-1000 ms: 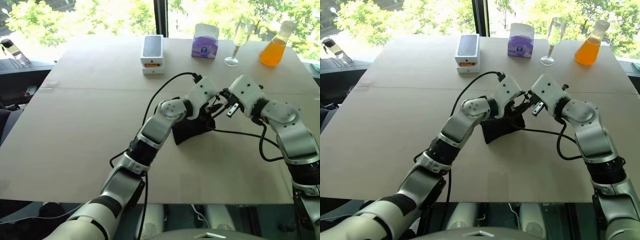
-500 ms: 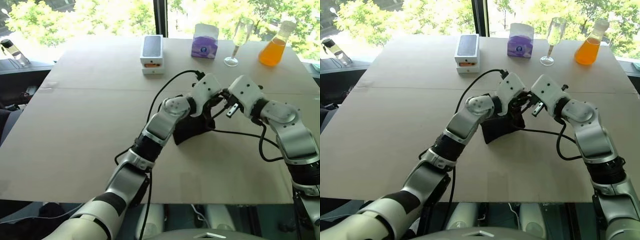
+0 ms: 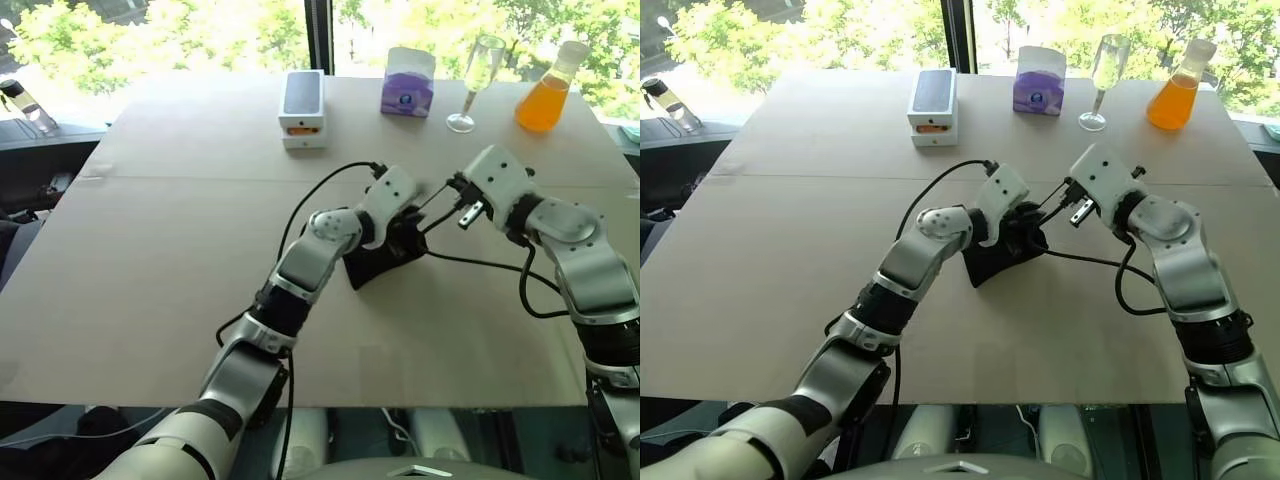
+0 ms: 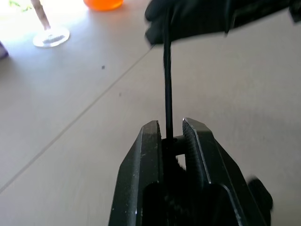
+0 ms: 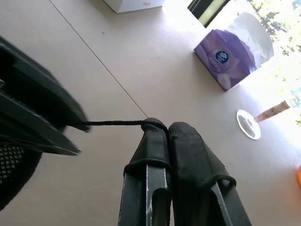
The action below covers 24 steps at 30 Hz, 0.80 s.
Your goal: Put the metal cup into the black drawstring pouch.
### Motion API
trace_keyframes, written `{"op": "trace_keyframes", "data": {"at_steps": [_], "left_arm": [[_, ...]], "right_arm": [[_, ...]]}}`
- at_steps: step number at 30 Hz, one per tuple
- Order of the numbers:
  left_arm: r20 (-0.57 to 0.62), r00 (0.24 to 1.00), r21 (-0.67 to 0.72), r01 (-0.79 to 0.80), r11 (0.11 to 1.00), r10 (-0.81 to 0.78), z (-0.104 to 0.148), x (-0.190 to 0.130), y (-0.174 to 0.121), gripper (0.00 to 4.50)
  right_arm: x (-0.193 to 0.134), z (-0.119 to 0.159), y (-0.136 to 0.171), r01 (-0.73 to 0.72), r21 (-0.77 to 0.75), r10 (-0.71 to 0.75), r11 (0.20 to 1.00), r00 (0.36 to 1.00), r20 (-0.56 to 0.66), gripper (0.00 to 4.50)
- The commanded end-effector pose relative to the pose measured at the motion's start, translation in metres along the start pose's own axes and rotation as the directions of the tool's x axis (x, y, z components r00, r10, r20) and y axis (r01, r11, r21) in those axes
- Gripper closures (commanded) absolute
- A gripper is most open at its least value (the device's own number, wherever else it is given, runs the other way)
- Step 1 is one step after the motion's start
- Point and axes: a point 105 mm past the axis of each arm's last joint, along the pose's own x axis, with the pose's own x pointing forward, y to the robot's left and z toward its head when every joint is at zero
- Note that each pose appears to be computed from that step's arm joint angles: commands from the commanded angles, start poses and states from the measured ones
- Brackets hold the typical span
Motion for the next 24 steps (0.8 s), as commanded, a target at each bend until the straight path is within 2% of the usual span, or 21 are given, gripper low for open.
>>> {"op": "trace_keyframes", "data": {"at_steps": [1, 7, 14, 18, 24], "left_arm": [[0.028, 1.000, -0.041, 0.001, 0.999, 0.000, 0.008, -0.008, 0.001, 4.36], [-0.003, 1.000, -0.128, 0.021, 0.992, -0.022, 0.004, -0.018, -0.003, 4.36], [-0.077, 0.995, -0.181, 0.045, 0.982, -0.060, -0.011, -0.030, -0.008, 4.36], [-0.148, 0.986, -0.171, 0.054, 0.984, -0.080, -0.027, -0.034, -0.010, 4.36], [-0.253, 0.961, -0.164, 0.070, 0.984, -0.110, -0.050, -0.042, -0.013, 4.36]], "right_arm": [[-0.010, 0.009, -0.036, 0.143, -0.017, -0.143, 0.990, 0.989, 0.025, 4.50], [-0.015, -0.005, -0.070, 0.285, 0.014, -0.285, 0.958, 0.958, -0.023, 4.50], [-0.031, -0.039, -0.111, 0.450, 0.092, -0.440, 0.888, 0.891, -0.110, 4.50], [-0.041, -0.076, -0.118, 0.491, 0.110, -0.464, 0.864, 0.862, -0.203, 4.50], [-0.052, -0.109, -0.114, 0.499, 0.088, -0.457, 0.862, 0.841, -0.291, 4.50]]}}
